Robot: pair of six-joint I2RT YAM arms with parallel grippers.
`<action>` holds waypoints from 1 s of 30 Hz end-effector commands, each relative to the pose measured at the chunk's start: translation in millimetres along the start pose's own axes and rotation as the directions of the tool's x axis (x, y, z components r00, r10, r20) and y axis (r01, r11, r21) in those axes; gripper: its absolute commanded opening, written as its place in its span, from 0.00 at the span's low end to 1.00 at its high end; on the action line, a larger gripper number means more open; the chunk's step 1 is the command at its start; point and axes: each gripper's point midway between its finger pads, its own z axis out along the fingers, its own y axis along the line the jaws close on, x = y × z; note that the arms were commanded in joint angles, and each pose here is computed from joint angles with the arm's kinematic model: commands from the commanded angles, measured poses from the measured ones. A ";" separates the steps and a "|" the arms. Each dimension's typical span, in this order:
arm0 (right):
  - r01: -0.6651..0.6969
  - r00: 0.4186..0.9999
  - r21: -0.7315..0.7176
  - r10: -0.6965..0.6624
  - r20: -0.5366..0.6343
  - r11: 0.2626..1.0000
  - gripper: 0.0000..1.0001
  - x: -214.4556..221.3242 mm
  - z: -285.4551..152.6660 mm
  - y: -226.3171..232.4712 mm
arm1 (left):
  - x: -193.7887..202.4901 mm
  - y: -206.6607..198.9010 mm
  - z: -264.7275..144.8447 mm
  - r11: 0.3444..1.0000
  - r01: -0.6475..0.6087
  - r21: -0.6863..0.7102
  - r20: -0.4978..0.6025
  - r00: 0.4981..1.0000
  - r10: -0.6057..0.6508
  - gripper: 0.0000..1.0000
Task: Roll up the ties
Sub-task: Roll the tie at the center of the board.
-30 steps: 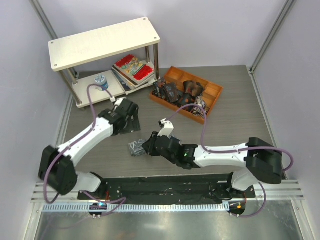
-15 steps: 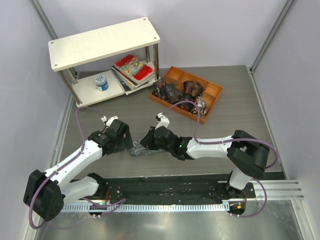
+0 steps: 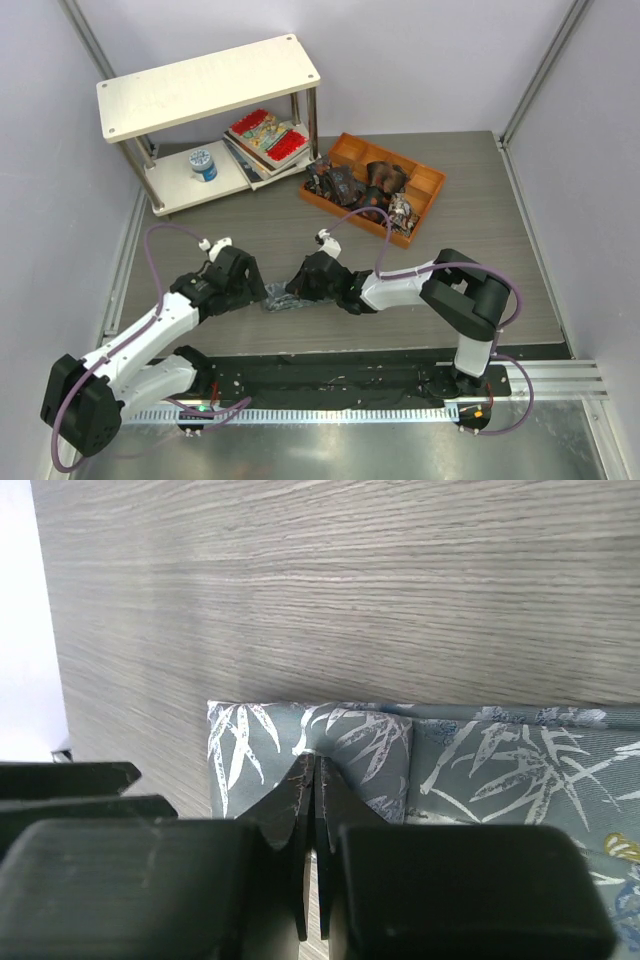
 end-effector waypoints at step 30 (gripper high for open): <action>-0.107 0.994 0.073 0.109 -0.015 0.992 0.01 8.3 -2.9 -25.8 | 31.5 -34.5 46.6 0.981 0.168 0.097 -0.023 0.986 -0.167 0.50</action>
